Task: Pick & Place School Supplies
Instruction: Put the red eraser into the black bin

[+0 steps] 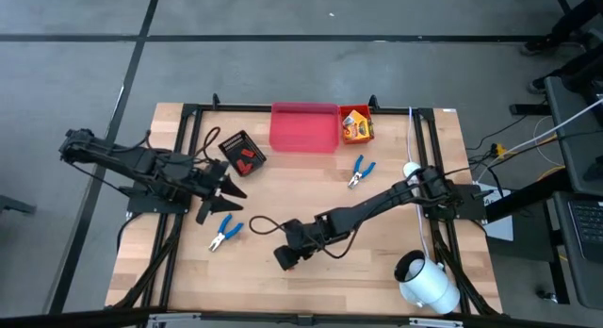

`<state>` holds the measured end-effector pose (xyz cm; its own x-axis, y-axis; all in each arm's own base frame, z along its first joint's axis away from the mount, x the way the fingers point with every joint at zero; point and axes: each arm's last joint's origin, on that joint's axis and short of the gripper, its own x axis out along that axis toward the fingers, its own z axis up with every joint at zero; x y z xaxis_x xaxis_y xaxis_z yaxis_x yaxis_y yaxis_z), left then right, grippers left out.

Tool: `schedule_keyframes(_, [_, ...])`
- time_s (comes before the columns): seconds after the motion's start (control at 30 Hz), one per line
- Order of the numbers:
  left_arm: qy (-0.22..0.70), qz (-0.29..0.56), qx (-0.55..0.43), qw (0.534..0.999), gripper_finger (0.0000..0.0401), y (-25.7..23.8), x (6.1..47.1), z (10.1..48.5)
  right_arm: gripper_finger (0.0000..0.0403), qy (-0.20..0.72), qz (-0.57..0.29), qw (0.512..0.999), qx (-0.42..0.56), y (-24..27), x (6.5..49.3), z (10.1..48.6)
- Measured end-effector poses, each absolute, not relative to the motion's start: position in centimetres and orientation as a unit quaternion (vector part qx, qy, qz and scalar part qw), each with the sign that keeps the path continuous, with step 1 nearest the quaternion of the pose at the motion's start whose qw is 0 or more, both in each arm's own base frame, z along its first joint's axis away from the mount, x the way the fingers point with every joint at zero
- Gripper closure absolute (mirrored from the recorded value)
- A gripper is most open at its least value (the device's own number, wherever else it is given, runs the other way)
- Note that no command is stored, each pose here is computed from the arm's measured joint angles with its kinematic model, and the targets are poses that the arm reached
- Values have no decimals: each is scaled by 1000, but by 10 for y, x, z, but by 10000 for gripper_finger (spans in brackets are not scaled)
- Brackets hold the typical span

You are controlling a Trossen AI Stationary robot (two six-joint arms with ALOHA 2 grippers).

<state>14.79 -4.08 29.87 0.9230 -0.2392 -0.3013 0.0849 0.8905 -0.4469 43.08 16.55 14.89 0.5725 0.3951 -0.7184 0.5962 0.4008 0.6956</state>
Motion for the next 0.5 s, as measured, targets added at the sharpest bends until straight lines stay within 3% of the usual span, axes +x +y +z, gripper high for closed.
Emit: schedule_keyframes(0.5, [145,-76,-216,963,217,-37,136,306,234,481,-77,689,537,167,432,128])
